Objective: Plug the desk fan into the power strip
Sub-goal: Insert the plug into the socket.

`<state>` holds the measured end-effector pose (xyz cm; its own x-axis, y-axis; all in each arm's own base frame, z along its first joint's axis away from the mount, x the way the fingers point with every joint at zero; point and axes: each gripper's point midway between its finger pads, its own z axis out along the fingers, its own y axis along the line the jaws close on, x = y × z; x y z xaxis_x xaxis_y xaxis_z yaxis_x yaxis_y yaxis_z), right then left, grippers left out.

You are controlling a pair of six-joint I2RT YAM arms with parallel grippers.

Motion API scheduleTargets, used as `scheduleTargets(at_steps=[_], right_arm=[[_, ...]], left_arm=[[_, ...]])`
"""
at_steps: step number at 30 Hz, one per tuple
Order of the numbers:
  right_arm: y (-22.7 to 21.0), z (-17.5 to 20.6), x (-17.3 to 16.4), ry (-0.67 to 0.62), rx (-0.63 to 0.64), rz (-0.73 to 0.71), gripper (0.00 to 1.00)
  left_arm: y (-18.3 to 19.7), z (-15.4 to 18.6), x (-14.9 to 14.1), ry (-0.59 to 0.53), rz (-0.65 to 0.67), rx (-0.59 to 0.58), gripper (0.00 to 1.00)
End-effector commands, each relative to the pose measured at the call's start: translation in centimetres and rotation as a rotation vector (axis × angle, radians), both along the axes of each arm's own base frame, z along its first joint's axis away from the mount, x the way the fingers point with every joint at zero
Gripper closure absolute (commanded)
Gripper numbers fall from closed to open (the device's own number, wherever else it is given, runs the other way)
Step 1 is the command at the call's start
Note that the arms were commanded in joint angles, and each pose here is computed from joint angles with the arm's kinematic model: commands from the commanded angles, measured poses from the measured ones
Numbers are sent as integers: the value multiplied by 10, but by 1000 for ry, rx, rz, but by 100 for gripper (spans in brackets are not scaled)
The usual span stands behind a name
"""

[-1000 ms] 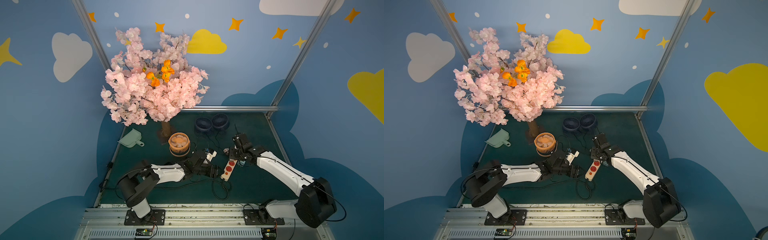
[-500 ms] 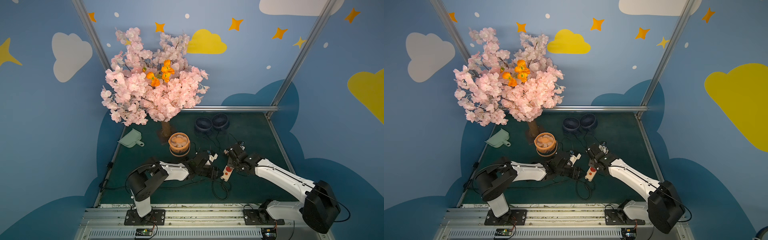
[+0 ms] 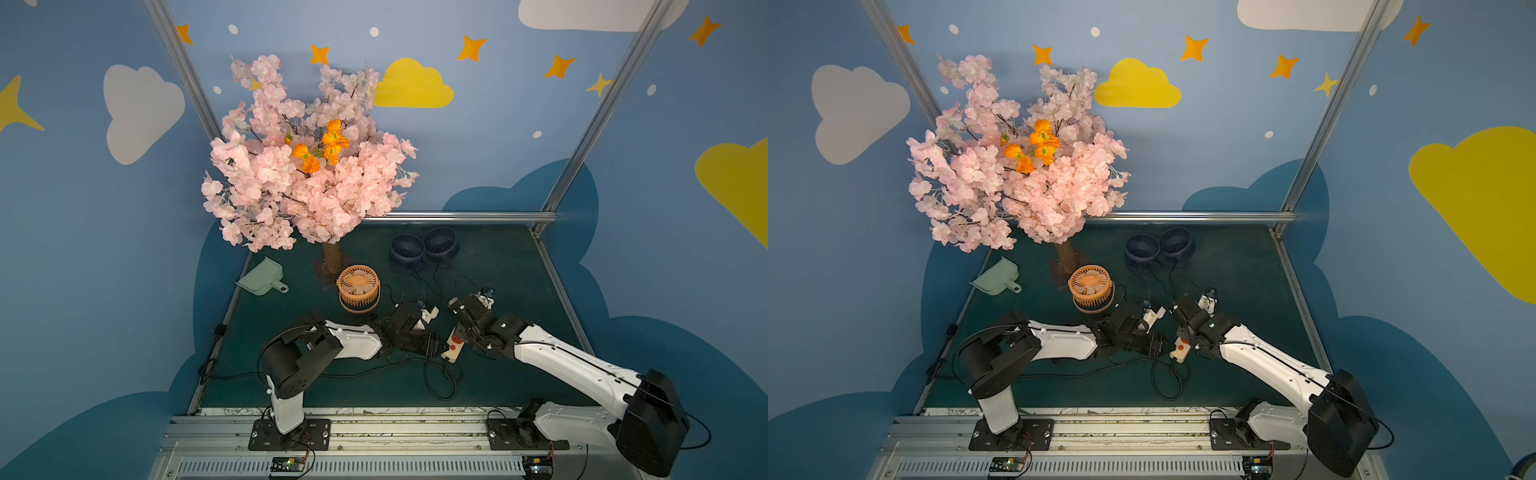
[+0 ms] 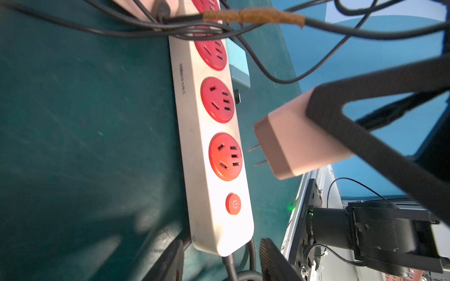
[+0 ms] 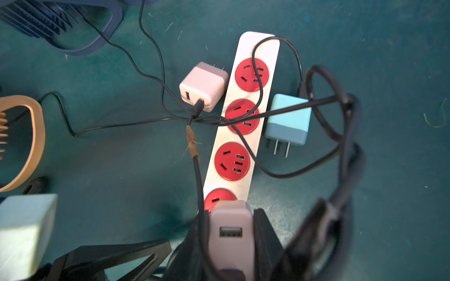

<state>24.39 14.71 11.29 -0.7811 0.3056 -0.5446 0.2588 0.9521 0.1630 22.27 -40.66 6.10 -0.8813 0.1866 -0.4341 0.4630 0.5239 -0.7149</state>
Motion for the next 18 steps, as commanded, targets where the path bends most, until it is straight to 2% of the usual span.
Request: scheduleTargets(at_steps=[1, 5, 18], right_arm=[[-7, 2, -2, -20, -14, -52, 100], [-3, 1, -3, -24, 3, -73, 100], [-1, -6, -4, -36, -63, -114, 100]], left_arm=[[-6, -1, -1, 12, -13, -5, 46], [-9, -3, -2, 17, -16, -3, 47], [-8, -10, -2, 29, -8, 10, 49]])
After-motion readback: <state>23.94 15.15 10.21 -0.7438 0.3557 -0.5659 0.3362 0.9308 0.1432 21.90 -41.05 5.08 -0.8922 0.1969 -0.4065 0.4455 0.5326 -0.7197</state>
